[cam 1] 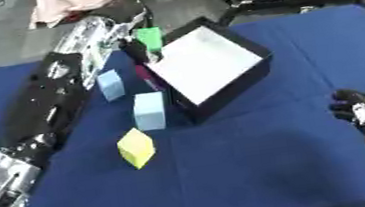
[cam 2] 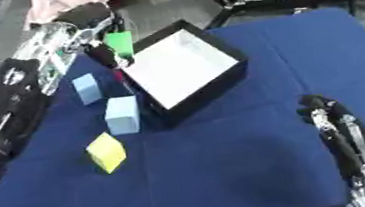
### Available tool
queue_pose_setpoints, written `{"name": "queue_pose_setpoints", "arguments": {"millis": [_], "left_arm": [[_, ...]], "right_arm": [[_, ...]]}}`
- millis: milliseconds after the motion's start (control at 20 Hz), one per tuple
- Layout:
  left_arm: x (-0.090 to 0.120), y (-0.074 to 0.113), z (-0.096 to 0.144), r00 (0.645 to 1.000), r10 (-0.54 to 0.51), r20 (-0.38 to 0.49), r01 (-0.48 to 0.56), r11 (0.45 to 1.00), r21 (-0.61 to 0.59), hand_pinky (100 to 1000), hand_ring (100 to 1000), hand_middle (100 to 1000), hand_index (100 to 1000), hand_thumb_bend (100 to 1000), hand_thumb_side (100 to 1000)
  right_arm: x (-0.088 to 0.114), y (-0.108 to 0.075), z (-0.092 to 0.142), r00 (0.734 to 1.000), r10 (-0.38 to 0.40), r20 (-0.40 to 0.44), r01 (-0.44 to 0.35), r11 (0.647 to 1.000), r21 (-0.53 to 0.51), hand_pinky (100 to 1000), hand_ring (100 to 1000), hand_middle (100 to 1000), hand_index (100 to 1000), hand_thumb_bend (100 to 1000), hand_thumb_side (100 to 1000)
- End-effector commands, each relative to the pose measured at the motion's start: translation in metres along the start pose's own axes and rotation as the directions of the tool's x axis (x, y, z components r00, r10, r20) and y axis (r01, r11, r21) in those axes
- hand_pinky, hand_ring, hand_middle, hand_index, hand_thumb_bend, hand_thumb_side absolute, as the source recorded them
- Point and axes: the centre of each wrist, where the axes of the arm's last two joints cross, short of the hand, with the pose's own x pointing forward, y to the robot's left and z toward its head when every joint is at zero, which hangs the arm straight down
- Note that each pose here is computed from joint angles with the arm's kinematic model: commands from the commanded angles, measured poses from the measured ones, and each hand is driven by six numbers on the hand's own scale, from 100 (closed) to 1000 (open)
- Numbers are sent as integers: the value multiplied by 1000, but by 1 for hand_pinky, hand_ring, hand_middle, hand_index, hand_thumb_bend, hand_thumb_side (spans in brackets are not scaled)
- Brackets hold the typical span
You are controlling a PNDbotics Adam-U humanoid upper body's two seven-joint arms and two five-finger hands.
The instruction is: Pick up objects on the table and place them in the box.
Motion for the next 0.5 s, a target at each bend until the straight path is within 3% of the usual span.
{"name": "queue_pose_setpoints", "arguments": {"millis": [50,200,250,400,450,500], "left_arm": [[11,1,-6,1000,-5,15,5,999,54,671,461,427,570,462,354],[23,-10,-10,999,2,40,-4,998,61,676,469,436,581,482,366],[27,-14,-11,999,3,48,-6,998,60,702,510,488,649,528,389],[34,-21,-12,998,-5,66,1,999,55,738,573,562,744,619,435],[35,-23,-12,997,-11,71,8,999,50,760,623,623,794,726,481],[35,-24,-12,997,-18,76,14,999,45,768,643,647,810,766,499]], "right_arm": [[7,0,-5,1000,-2,28,1,1000,11,809,763,749,792,100,741],[7,1,-5,1000,-4,30,4,1000,15,809,763,749,792,100,741],[7,1,-6,1000,-5,31,5,1000,16,809,763,749,792,100,740],[8,2,-6,999,-8,34,7,1000,19,809,763,749,792,100,740],[8,2,-7,999,-8,35,7,1000,19,809,763,749,792,100,739],[8,2,-7,999,-8,35,8,1000,19,809,763,749,792,100,739]]}}
